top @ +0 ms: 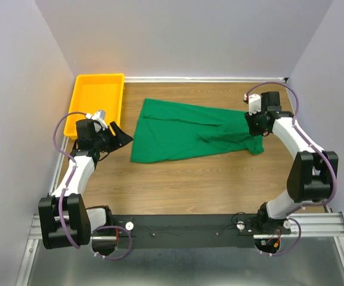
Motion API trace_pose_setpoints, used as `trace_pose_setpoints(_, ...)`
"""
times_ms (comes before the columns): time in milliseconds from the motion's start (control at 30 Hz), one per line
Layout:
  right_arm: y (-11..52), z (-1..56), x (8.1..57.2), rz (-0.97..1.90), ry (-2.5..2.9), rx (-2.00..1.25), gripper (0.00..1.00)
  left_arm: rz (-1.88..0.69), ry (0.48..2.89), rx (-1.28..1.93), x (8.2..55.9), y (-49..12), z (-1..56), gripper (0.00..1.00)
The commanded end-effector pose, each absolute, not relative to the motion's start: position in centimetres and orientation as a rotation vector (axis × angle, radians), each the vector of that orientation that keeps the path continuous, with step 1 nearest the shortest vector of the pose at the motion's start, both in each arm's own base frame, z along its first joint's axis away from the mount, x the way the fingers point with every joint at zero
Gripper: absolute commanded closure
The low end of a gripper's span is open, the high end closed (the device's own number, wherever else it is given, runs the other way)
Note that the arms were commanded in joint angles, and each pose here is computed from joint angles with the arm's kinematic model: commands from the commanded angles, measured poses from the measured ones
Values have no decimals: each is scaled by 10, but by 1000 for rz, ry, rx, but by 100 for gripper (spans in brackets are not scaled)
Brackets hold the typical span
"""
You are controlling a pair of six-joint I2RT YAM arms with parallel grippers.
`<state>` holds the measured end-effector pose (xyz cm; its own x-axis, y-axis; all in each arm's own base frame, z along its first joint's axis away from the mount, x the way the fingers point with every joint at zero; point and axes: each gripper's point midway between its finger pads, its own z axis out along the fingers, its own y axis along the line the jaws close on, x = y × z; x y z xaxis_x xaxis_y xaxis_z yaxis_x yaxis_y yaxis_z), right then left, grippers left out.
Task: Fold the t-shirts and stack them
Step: Fold the tshirt
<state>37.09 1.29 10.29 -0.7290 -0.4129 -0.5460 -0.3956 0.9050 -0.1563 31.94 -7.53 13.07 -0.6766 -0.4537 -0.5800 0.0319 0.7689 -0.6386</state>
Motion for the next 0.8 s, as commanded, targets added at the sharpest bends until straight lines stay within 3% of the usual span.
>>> trace_pose_setpoints(0,-18,92,393,-166,2542,-388,54,-837,2186,-261,320,-81,132,32)
trace_pose_setpoints(67,-31,96,402,-175,2535,-334,36,-830,2180,-250,322,-80,136,32)
trace_pose_setpoints(100,-29,103,406,-167,2512,-349,22,-829,2180,-248,322,-80,136,32)
trace_pose_setpoints(133,-18,113,412,-101,2468,-413,0,-831,2183,-248,321,-81,136,32)
trace_pose_setpoints(167,-11,119,413,-57,2439,-462,0,-829,2180,-251,320,-80,136,32)
trace_pose_setpoints(233,26,141,406,175,2324,-618,0,-830,2181,-251,319,-81,135,32)
trace_pose_setpoints(333,77,155,354,473,2124,-1054,0,-835,2190,-261,315,-81,130,32)
trace_pose_setpoints(433,101,134,333,456,2067,-1276,0,-839,2193,-263,314,-82,128,32)
trace_pose_setpoints(467,103,122,328,450,2093,-1306,4,-839,2193,-263,314,-82,128,32)
trace_pose_setpoints(500,106,111,327,447,2117,-1331,21,-842,2194,-265,313,-82,127,32)
trace_pose_setpoints(600,109,91,335,429,2200,-1336,48,-844,2192,-264,314,-82,129,32)
trace_pose_setpoints(767,104,64,348,293,2274,-1369,52,-847,2196,-268,314,-83,127,32)
